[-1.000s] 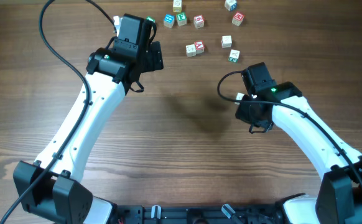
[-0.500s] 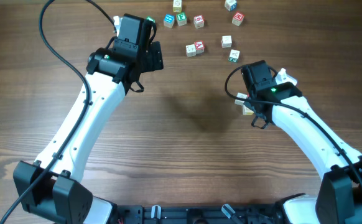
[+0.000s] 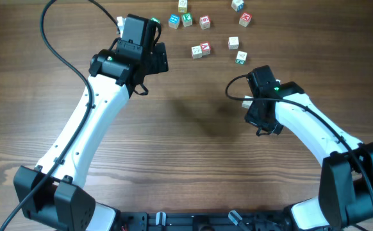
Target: Form a circle
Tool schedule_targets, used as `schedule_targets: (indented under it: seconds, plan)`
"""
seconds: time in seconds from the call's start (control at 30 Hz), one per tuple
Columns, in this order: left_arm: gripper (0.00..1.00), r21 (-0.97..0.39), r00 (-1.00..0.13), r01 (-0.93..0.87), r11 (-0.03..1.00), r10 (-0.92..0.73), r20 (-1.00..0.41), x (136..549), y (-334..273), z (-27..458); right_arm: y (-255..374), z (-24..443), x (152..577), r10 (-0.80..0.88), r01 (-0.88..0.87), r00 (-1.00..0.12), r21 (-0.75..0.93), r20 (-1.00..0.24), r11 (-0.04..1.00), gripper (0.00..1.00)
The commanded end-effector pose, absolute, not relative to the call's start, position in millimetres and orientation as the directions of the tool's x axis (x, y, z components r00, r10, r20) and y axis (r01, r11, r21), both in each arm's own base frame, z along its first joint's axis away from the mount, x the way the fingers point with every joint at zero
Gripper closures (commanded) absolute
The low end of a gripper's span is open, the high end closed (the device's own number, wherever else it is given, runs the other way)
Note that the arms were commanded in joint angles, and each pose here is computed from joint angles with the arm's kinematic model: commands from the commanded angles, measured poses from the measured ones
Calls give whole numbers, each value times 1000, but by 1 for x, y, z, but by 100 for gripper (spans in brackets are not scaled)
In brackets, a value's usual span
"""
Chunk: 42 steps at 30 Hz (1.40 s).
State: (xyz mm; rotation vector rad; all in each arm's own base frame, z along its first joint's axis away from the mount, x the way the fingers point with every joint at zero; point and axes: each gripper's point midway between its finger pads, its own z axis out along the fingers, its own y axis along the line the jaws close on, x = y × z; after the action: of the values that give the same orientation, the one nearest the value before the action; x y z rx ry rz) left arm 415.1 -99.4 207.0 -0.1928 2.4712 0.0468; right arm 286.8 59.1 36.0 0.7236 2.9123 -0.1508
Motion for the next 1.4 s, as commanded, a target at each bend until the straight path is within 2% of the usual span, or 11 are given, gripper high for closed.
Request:
schedule_targets:
  seconds: [0.0,0.17,0.27,0.43,0.67,0.87,1.37]
  plan:
    - [0,-17,-777,-162,987,-138,-614,416,-97,205,65,30,286,351,360,-928,-56,-122,931,95]
    - [0,-17,-777,-162,987,-138,-614,416,-97,205,65,29,291,328,338,-934,-55,-139,939,96]
    - [0,-17,-777,-162,987,-138,-614,416,-97,205,57,22,294,322,340,-935,-109,-152,934,96]
    - [0,-17,-777,-162,987,-138,-614,416,-97,205,55,15,291,217,233,-969,-145,-117,962,95]
    - [0,-17,-777,-162,987,-138,-614,416,-97,205,56,15,298,218,237,-965,-135,-143,962,95]
    - [0,-17,-777,-162,987,-138,-614,416,-97,205,61,14,291,219,230,-970,-109,-105,967,95]
    - [0,-17,-777,-162,987,-138,-614,416,-97,205,62,11,295,199,212,-972,-102,-122,972,95]
